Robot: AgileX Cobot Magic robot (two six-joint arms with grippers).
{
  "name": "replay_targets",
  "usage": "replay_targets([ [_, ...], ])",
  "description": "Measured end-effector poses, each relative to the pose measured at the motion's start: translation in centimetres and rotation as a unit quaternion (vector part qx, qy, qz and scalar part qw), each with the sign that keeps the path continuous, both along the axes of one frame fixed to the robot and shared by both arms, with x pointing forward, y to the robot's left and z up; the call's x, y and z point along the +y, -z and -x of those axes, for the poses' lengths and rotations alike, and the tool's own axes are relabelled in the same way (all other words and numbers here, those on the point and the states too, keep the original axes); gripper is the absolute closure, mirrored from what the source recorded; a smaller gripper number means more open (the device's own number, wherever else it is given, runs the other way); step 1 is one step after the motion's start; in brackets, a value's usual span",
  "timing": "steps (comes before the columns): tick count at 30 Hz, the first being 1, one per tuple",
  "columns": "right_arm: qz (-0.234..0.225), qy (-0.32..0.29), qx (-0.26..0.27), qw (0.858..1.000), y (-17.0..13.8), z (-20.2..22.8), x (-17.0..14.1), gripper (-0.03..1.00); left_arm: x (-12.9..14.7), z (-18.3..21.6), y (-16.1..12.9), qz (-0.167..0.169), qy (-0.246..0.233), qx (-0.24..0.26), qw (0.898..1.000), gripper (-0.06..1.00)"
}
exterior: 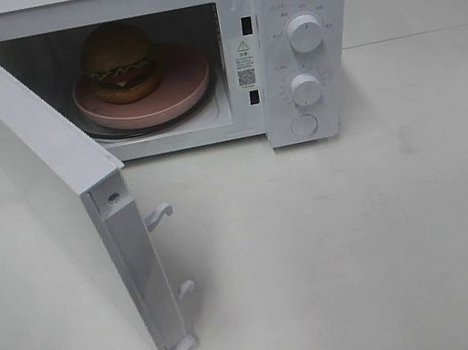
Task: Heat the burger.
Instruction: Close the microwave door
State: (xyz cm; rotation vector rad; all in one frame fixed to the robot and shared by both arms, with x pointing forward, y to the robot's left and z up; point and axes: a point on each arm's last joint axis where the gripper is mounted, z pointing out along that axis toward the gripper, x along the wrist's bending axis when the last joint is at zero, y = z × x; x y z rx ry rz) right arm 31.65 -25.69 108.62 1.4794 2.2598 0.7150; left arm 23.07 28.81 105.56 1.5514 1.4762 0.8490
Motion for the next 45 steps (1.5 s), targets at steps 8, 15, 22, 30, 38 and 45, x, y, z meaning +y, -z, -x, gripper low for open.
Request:
replay_targets([
  [8, -0.003, -0.003, -0.036, 0.999, 0.1, 2.8, -2.3, 0.28, 0.0, 0.0, 0.0, 0.0, 0.0, 0.0, 1.0, -0.04],
  [15, -0.01, 0.056, -0.058, 0.997, 2.3, 4.5, -4.0, 0.28, 0.0, 0.0, 0.0, 0.0, 0.0, 0.0, 1.0, -0.04],
  [22, -0.038, 0.114, -0.138, 0.983, 3.0, 6.4, -5.1, 0.28, 0.0, 0.0, 0.0, 0.0, 0.0, 0.0, 1.0, -0.04],
  [30, -0.045, 0.167, -0.189, 0.966, 3.5, 7.5, -5.4, 0.28, 0.0, 0.0, 0.0, 0.0, 0.0, 0.0, 1.0, -0.04],
  [38, -0.05, 0.192, -0.22, 0.955, 3.5, 8.4, -5.6, 0.28, 0.0, 0.0, 0.0, 0.0, 0.0, 0.0, 1.0, -0.04],
  [45, -0.047, 0.203, -0.221, 0.953, 3.5, 8.4, -5.5, 0.28, 0.0, 0.0, 0.0, 0.0, 0.0, 0.0, 1.0, -0.04],
])
